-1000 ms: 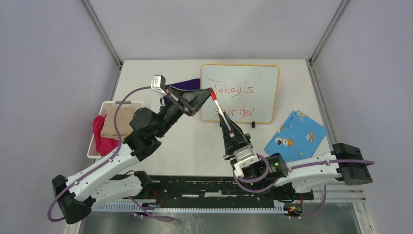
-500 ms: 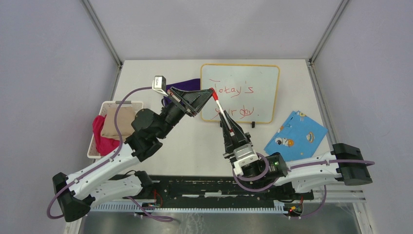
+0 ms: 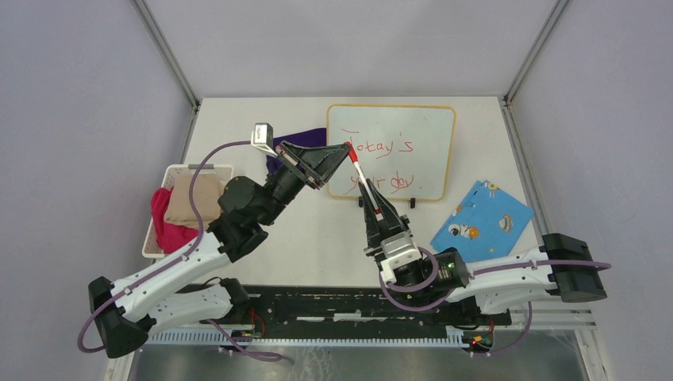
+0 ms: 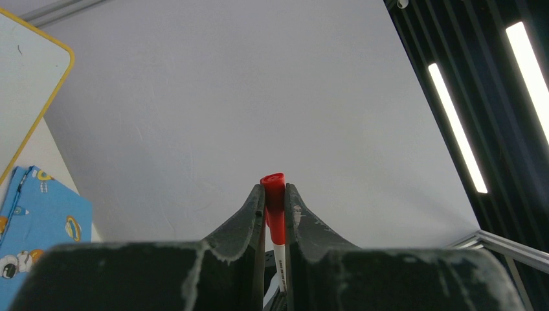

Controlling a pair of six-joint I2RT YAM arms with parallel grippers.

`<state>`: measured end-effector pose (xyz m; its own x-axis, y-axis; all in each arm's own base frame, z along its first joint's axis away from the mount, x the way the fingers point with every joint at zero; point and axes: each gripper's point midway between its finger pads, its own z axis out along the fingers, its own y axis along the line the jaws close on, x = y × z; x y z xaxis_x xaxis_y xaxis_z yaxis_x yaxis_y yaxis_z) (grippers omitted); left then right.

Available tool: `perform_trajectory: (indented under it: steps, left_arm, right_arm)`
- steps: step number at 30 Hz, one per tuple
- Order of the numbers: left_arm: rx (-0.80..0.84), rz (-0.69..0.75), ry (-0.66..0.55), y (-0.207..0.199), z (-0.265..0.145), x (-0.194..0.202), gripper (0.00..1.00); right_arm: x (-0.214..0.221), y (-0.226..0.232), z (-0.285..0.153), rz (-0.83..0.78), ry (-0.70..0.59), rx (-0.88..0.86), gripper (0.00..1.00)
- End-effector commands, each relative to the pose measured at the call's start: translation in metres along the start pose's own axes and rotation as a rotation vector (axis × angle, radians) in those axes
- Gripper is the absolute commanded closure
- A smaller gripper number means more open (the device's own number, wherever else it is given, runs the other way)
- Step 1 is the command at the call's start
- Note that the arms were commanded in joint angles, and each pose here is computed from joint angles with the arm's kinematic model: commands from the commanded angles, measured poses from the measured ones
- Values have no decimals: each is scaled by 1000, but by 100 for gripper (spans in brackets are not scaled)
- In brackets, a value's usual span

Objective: Write a sentence on the whiteboard
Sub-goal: Close the whiteboard marker at the center of the board.

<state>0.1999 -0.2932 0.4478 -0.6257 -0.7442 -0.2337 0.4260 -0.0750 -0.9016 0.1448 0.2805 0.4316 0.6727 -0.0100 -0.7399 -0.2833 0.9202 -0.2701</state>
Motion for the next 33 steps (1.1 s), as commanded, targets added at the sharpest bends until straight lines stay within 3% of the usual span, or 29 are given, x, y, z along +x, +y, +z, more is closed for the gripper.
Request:
perform_trajectory:
  steps: [1,15,23,27,33]
  left_arm:
    - [104,40,238,-20,-16,55,98]
    - [170,51,364,-33,-21,93,98]
    - [150,77,302,-31,-23,81,98]
    - [116,102,256,-28,-24,71,80]
    - [119,118,250,-29,-24,69,43]
  right_arm:
    - [-23,-67,5,266,-108,276,100]
    - [-22,-71,12,257,-112,299,100]
    - [-22,-74,10,264,-117,295,100]
    - [-23,-76,9,278,-120,288,100]
    - [-25,-79,7,307,-130,276,100]
